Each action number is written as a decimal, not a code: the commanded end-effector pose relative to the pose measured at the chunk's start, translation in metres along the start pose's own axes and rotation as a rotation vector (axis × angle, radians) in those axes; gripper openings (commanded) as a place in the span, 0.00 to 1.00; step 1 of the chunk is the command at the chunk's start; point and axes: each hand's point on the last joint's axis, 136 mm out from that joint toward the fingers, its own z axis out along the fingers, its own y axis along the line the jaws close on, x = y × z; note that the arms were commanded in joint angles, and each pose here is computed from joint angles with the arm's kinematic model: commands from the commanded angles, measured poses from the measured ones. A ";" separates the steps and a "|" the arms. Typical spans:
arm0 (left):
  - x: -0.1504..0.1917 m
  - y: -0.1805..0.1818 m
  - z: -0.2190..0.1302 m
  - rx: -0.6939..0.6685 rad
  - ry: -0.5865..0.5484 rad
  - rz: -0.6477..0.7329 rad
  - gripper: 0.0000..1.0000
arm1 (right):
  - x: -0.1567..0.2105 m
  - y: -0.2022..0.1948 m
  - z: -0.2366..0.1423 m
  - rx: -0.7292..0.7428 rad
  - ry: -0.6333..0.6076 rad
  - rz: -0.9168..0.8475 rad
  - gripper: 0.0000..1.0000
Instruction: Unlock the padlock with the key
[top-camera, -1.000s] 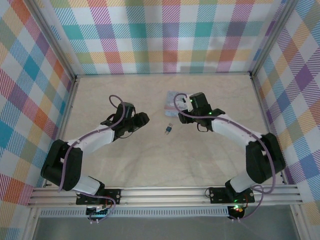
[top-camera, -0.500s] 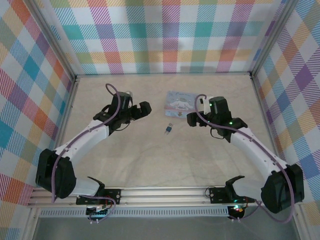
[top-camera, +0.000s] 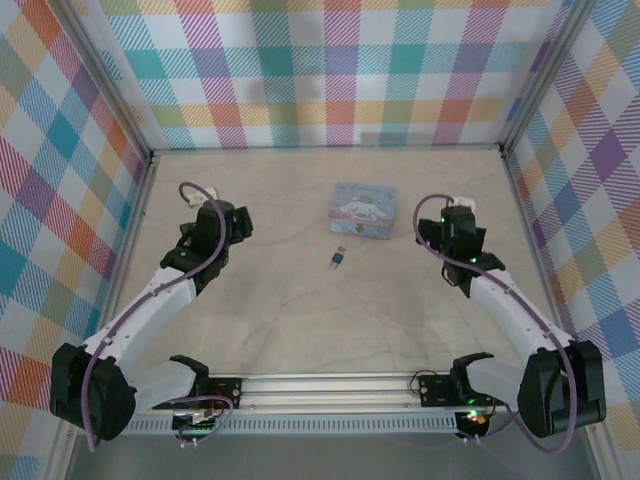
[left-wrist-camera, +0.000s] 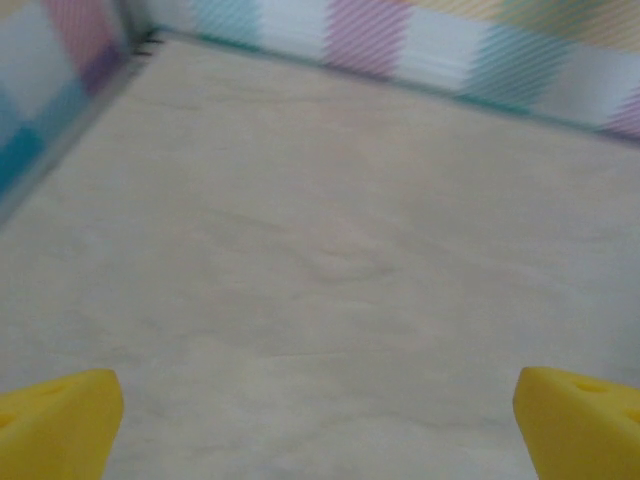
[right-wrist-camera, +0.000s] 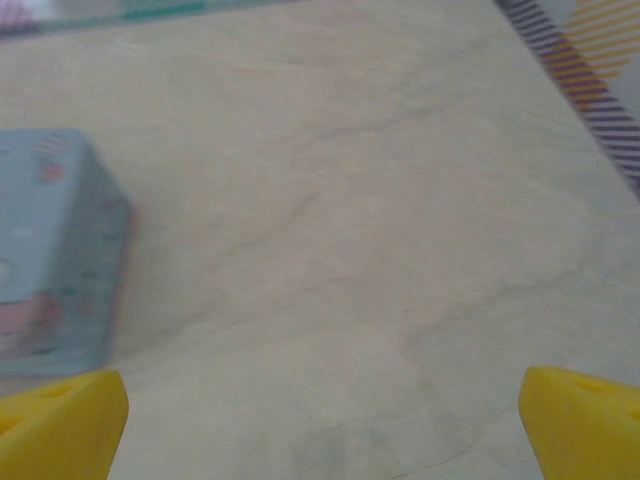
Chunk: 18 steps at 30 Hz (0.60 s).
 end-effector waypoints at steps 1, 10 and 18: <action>0.015 0.034 0.023 -0.128 -0.073 0.015 1.00 | -0.014 -0.013 0.017 0.090 -0.163 0.016 1.00; 0.050 0.040 0.078 -0.110 -0.145 0.096 1.00 | -0.002 -0.010 0.052 0.079 -0.277 -0.054 1.00; 0.062 0.019 0.090 0.061 -0.185 0.136 1.00 | 0.011 0.006 0.061 -0.163 -0.296 -0.049 1.00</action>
